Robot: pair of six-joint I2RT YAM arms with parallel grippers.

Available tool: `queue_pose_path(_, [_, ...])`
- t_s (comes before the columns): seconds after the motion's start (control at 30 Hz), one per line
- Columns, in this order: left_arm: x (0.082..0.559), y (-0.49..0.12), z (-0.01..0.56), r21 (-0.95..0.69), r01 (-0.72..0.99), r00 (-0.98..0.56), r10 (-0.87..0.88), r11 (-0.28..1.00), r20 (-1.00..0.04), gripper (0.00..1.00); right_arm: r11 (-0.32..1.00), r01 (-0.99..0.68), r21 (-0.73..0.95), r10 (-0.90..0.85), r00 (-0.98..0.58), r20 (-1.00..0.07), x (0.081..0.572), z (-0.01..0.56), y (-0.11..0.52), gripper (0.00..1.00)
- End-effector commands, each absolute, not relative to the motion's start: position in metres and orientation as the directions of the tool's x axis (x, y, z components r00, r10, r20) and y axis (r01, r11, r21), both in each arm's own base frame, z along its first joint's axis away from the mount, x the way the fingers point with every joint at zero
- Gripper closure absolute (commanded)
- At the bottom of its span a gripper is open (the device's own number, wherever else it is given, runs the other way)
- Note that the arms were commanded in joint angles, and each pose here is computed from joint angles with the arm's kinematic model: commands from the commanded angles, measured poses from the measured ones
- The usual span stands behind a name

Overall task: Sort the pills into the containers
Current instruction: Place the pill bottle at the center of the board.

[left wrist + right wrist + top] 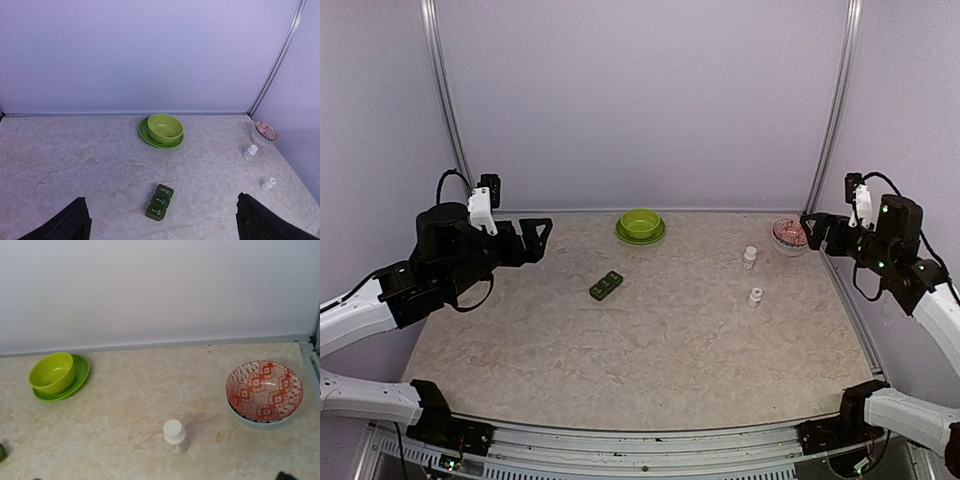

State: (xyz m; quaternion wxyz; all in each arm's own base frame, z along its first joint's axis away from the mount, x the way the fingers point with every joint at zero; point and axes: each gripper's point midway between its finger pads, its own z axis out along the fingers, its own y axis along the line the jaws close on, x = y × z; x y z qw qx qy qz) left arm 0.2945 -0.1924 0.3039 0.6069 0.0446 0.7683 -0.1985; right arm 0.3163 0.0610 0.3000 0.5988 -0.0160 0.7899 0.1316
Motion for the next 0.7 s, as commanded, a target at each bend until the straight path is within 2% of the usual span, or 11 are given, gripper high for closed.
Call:
queue_pose_path(0.0, [0.294,-0.196,0.302,-0.27,0.323,-0.256,-0.191,0.907,-0.948,0.01,0.948,-0.254,0.191,0.137,-0.214,-0.967,0.306,0.33,0.071,0.0])
queue_pose_path(0.33, [0.294,-0.192,0.302,-0.281,0.309,-0.252,-0.207,0.908,-0.945,0.01,0.889,-0.367,0.273,0.246,-0.12,-0.962,0.282,0.358,0.085,0.0])
queue_pose_path(0.67, [0.299,-0.198,0.289,-0.268,0.308,-0.274,-0.185,0.913,-0.944,0.01,0.839,-0.462,0.287,0.219,-0.196,-0.956,0.287,0.347,0.107,0.0])
